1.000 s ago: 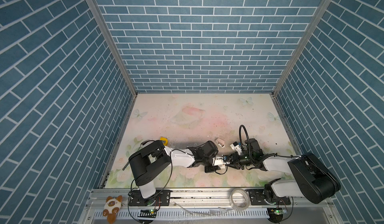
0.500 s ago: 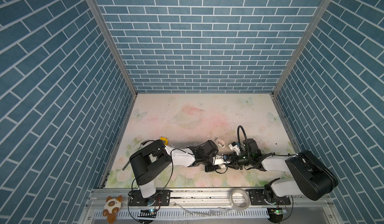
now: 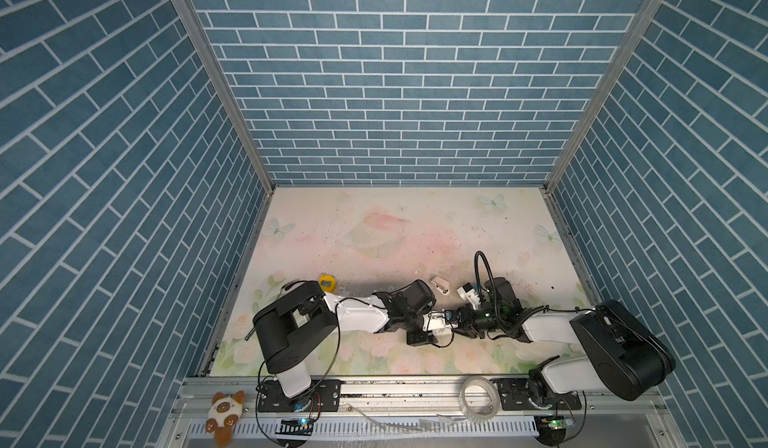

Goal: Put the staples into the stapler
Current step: 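Grip the box sleeve with the right gripper and pull the tray out with the left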

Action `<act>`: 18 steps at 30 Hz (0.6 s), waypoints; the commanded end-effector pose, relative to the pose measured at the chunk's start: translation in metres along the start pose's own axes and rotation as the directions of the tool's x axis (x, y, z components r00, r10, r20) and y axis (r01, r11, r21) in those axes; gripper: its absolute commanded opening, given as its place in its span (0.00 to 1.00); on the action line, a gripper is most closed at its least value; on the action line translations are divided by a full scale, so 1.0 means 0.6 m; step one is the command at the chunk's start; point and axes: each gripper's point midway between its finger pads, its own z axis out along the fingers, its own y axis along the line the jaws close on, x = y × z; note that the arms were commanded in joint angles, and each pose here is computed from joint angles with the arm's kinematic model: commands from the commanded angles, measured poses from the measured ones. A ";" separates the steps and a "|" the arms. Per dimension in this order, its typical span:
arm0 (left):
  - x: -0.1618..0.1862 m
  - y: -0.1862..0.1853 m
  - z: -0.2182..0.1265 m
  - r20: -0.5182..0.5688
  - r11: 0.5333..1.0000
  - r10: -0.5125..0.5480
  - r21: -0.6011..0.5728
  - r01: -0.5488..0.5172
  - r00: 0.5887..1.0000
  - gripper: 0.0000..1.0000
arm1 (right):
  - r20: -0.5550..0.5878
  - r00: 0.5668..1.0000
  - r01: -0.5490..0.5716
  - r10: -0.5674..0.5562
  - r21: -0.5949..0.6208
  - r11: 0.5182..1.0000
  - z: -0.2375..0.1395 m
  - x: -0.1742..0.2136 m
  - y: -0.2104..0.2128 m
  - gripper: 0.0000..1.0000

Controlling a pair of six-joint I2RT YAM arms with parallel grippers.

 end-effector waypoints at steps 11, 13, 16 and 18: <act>0.011 0.001 -0.008 -0.042 1.000 -0.019 0.008 0.019 0.999 0.54 | 0.058 0.997 0.046 -0.049 0.046 0.998 -0.016 -0.003 0.001 0.33; 0.009 0.003 -0.006 -0.042 1.000 -0.019 0.008 0.019 0.999 0.52 | 0.063 0.997 0.050 -0.053 0.045 0.998 -0.019 -0.001 0.001 0.32; 0.008 0.004 -0.002 -0.043 1.000 -0.019 0.012 0.019 0.999 0.50 | 0.061 0.997 0.048 -0.051 0.047 0.998 -0.019 0.002 -0.002 0.32; 0.010 0.005 0.001 -0.047 1.000 -0.023 0.012 0.024 0.999 0.48 | 0.057 0.997 0.045 -0.048 0.049 0.998 -0.019 0.004 -0.003 0.29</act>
